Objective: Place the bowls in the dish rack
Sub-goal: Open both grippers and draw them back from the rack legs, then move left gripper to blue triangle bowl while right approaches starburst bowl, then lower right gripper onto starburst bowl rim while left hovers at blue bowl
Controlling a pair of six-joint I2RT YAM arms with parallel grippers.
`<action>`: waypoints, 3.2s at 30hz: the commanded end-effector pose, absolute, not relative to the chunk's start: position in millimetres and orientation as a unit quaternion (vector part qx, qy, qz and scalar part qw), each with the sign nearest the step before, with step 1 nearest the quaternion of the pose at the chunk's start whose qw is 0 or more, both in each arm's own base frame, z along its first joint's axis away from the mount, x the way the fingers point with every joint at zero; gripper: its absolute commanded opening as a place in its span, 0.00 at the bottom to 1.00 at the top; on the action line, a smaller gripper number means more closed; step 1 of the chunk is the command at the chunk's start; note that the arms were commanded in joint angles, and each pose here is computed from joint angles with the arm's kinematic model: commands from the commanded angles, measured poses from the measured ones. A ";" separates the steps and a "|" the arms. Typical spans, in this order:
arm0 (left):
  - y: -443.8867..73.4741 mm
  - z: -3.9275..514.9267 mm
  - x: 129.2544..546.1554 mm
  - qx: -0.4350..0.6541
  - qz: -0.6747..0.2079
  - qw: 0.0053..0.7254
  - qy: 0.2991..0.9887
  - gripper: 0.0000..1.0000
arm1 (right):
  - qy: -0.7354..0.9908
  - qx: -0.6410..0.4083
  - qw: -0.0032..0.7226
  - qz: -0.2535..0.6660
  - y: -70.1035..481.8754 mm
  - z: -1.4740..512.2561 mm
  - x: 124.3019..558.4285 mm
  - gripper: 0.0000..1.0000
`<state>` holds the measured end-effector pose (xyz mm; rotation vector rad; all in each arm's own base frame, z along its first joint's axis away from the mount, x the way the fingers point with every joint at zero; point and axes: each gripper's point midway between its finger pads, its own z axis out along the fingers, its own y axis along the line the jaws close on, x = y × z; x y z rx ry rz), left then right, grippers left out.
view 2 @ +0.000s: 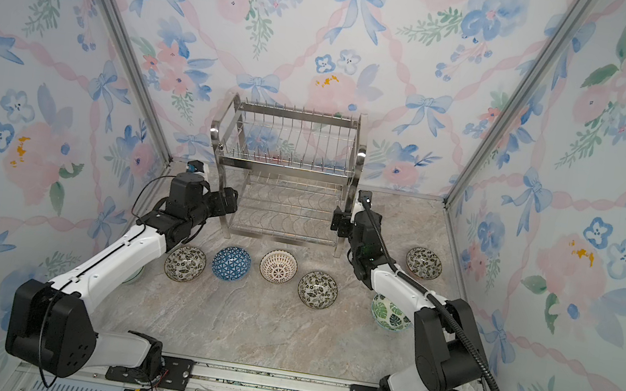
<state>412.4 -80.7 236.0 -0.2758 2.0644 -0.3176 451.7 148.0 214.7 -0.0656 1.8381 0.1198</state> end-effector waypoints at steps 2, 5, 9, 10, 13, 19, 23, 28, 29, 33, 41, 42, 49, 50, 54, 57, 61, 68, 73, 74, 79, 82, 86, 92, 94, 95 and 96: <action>-92.1 231.0 391.4 -0.092 -0.152 0.475 0.862 0.98 | 0.808 -0.028 0.587 0.046 139.6 207.7 436.4 0.96; -99.9 229.0 381.5 -0.074 -0.161 0.467 0.866 0.98 | 0.812 -0.030 0.581 0.046 137.8 209.3 428.2 0.96; -114.3 228.8 368.6 -0.046 -0.180 0.460 0.868 0.98 | 0.823 -0.004 0.565 0.059 135.5 204.5 416.9 0.96; -118.7 230.1 366.0 -0.038 -0.185 0.459 0.868 0.98 | 0.826 0.004 0.560 0.062 136.6 202.2 414.1 0.96; -130.3 234.8 358.3 -0.013 -0.193 0.457 0.868 0.98 | 0.835 0.006 0.547 0.054 144.7 194.0 404.5 0.97; -141.1 240.0 344.7 0.016 -0.207 0.453 0.867 0.98 | 0.865 0.030 0.499 0.054 153.8 161.5 387.7 0.97; -160.4 232.3 330.9 0.027 -0.241 0.430 0.869 0.98 | 0.869 0.038 0.491 0.054 157.4 150.3 383.2 0.97; -187.1 220.2 316.2 0.066 -0.239 0.418 0.874 0.98 | 0.870 0.062 0.488 0.027 145.9 139.7 394.1 0.96; -190.3 218.7 314.3 0.076 -0.234 0.419 0.874 0.98 | 0.871 0.064 0.486 0.025 146.1 137.8 397.7 0.97; -196.6 213.0 312.7 0.090 -0.232 0.414 0.876 0.98 | 0.877 0.062 0.476 0.005 142.9 132.0 411.9 0.97; -210.1 215.0 312.9 0.114 -0.221 0.422 0.872 0.98 | 0.872 0.075 0.484 -0.025 109.5 145.2 433.7 0.97; -211.2 214.6 313.4 0.116 -0.218 0.422 0.872 0.98 | 0.871 0.071 0.485 -0.028 108.1 147.6 435.0 0.97; -230.9 216.3 315.2 0.153 -0.195 0.430 0.868 0.98 | 0.876 0.049 0.476 -0.060 105.2 159.5 430.5 0.96; -231.1 216.7 316.5 0.154 -0.189 0.432 0.868 0.98 | 0.877 0.055 0.473 -0.064 104.6 160.2 425.2 0.96; -219.8 217.1 323.1 0.141 -0.155 0.450 0.868 0.98 | 0.880 0.048 0.464 -0.090 110.2 158.0 404.1 0.97; -214.3 220.4 329.5 0.142 -0.131 0.463 0.865 0.98 | 0.875 0.015 0.462 -0.144 115.7 165.0 391.2 0.96; -211.4 226.9 336.4 0.154 -0.105 0.476 0.859 0.98 | 0.873 0.001 0.444 -0.203 111.5 177.7 377.2 0.97; -204.8 224.0 329.6 0.143 -0.140 0.463 0.864 0.98 | 0.883 -0.042 0.431 -0.183 126.4 179.3 354.9 0.96; -194.3 204.5 317.8 0.114 -0.178 0.402 0.891 0.98 | 0.904 -0.040 0.423 -0.041 159.5 173.4 336.3 0.96; -188.6 198.7 315.4 0.101 -0.190 0.388 0.896 0.98 | 0.907 -0.040 0.419 -0.020 167.2 173.8 332.7 0.97; -172.3 190.4 297.9 0.057 -0.250 0.358 0.898 0.98 | 0.921 -0.049 0.386 0.019 203.2 168.0 321.1 0.96; -166.8 187.8 288.6 0.036 -0.288 0.336 0.896 0.98 | 0.928 -0.061 0.367 0.031 229.3 162.2 315.9 0.96; -151.5 180.5 281.0 -0.021 -0.354 0.291 0.888 0.98 | 0.931 -0.065 0.351 0.072 270.0 159.5 309.3 0.97; -133.4 180.9 275.7 -0.084 -0.387 0.279 0.875 0.98 | 0.936 -0.067 0.331 0.096 317.7 144.1 300.5 0.97; -133.6 173.3 271.5 -0.106 -0.399 0.258 0.874 0.98 | 0.940 -0.070 0.320 0.096 329.2 134.4 298.9 0.98; -134.3 170.1 268.5 -0.113 -0.406 0.248 0.872 0.98 | 0.942 -0.071 0.314 0.099 336.3 131.5 298.6 0.99; -134.1 169.1 266.7 -0.115 -0.409 0.245 0.871 0.98 | 0.943 -0.075 0.307 0.101 342.3 129.1 297.5 1.00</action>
